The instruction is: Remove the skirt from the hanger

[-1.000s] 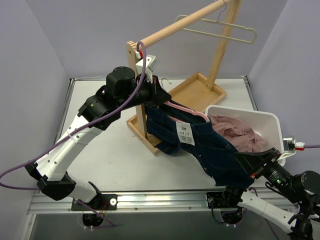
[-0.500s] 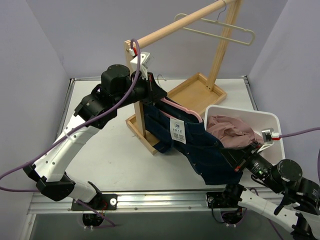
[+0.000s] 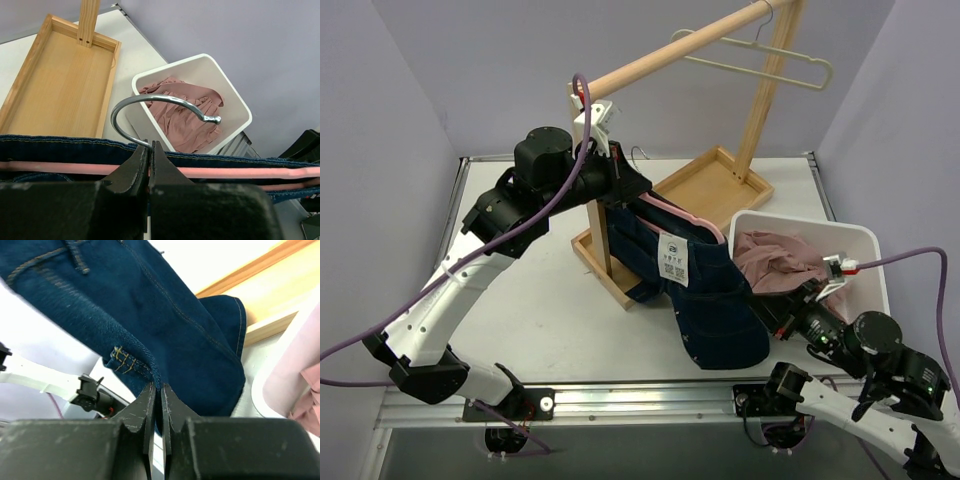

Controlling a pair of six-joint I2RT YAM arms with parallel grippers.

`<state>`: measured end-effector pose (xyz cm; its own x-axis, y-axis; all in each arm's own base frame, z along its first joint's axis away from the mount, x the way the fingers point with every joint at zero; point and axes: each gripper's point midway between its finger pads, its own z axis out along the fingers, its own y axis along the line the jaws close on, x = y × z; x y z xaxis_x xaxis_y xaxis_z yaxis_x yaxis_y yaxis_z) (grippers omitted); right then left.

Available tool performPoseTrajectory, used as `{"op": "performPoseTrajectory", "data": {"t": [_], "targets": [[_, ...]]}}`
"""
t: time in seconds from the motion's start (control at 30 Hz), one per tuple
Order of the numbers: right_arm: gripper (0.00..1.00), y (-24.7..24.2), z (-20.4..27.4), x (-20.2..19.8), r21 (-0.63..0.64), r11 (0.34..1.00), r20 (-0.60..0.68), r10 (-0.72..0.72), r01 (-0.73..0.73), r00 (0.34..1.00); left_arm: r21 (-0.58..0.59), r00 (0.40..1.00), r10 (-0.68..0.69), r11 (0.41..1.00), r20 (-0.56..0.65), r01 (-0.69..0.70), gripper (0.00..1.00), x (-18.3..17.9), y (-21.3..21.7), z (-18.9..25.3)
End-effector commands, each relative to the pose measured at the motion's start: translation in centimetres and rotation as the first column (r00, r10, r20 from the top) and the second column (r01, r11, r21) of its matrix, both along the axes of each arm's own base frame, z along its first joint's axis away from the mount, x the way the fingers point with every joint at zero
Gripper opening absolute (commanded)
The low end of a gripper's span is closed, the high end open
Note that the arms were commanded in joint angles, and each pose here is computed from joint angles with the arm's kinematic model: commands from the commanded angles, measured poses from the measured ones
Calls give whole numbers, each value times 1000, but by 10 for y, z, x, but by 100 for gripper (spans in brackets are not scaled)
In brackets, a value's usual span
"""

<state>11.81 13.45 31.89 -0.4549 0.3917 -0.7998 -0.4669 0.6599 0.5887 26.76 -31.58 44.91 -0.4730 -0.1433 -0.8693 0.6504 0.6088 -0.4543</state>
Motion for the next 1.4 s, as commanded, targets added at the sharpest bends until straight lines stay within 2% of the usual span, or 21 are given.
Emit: {"op": "performPoseTrajectory", "data": {"t": [0.0,0.23,0.47,0.67,0.73,0.97,1.03,1.23,1.37], "targets": [[0,-27,13,-9,41,998,12,-54,53,998,-174,993,20,985,118,1,2,-12,13,72],[0,-73,28,-26,61,989,31,-135,133,990,-170,993,27,985,118,-7,2,-9,13,72],[0,-88,23,-34,73,984,30,-163,160,986,-166,993,30,986,118,-10,2,-10,17,72],[0,-63,11,-21,50,990,13,-132,132,991,-187,994,6,982,113,15,2,-17,17,77],[0,-50,15,-15,65,992,25,-111,109,993,-212,994,-38,976,103,59,2,-25,13,81],[0,-5,16,20,-7,995,26,-101,102,995,-296,982,-166,937,90,186,2,-52,4,94],[0,-1,30,29,6,992,52,-125,125,991,-310,971,-227,920,79,241,2,-63,0,93],[0,25,58,66,-59,982,101,-175,182,979,-358,935,-349,866,71,350,2,-86,-5,97],[0,35,79,87,-68,971,138,-220,231,966,-414,889,-453,798,67,438,2,-105,-7,105]]}}
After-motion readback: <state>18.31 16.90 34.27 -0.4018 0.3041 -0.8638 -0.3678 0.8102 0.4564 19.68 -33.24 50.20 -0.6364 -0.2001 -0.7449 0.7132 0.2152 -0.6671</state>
